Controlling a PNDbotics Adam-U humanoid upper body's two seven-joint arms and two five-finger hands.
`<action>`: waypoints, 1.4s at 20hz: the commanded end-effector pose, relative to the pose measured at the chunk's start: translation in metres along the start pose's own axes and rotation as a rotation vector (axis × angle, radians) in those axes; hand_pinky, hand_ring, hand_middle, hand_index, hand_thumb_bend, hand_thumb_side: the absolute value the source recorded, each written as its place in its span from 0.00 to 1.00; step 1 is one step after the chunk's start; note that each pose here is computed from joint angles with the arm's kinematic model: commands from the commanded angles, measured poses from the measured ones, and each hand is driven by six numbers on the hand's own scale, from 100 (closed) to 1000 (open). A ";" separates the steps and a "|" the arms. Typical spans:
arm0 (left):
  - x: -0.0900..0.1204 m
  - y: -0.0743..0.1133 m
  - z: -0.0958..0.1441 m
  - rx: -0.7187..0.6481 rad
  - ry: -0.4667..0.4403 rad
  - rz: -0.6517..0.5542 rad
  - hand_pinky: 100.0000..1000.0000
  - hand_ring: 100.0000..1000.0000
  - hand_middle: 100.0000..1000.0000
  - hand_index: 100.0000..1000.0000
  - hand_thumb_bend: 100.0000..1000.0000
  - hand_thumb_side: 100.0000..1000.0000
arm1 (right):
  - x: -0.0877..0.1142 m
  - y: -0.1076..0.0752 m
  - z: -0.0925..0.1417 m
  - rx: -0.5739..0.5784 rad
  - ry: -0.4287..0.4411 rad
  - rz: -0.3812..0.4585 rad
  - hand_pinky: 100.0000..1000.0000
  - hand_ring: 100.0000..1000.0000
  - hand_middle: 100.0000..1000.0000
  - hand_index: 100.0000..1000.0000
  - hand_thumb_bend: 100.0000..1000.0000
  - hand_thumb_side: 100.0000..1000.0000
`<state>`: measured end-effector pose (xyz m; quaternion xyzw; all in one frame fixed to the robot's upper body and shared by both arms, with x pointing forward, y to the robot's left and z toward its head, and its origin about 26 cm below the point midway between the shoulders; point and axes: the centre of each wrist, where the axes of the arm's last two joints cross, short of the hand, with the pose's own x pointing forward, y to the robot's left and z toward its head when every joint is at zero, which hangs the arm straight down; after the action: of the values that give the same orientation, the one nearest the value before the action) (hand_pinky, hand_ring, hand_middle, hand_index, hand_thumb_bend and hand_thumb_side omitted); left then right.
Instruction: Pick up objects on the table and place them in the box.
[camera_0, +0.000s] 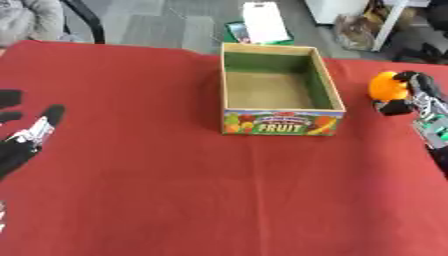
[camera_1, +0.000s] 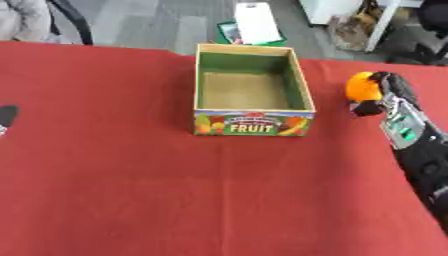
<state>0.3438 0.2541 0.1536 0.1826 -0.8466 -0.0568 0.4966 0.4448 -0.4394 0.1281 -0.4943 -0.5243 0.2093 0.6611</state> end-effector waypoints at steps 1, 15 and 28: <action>0.010 0.002 -0.005 -0.006 -0.035 0.004 0.67 0.70 0.57 0.59 0.71 0.26 | -0.007 -0.023 -0.004 -0.094 0.033 0.034 0.72 0.72 0.68 0.77 0.33 0.00; 0.011 0.002 -0.005 -0.006 -0.038 0.005 0.67 0.70 0.57 0.59 0.71 0.27 | -0.005 -0.027 -0.004 -0.520 0.104 0.087 0.39 0.37 0.13 0.22 0.00 0.00; 0.008 0.001 -0.004 -0.009 -0.033 0.007 0.67 0.70 0.57 0.59 0.71 0.26 | 0.060 -0.054 0.001 -0.567 -0.157 -0.054 0.37 0.35 0.08 0.17 0.00 0.00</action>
<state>0.3440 0.2521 0.1547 0.1789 -0.8473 -0.0608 0.4963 0.4535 -0.4103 0.1747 -0.6233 -0.6066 0.0810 0.4868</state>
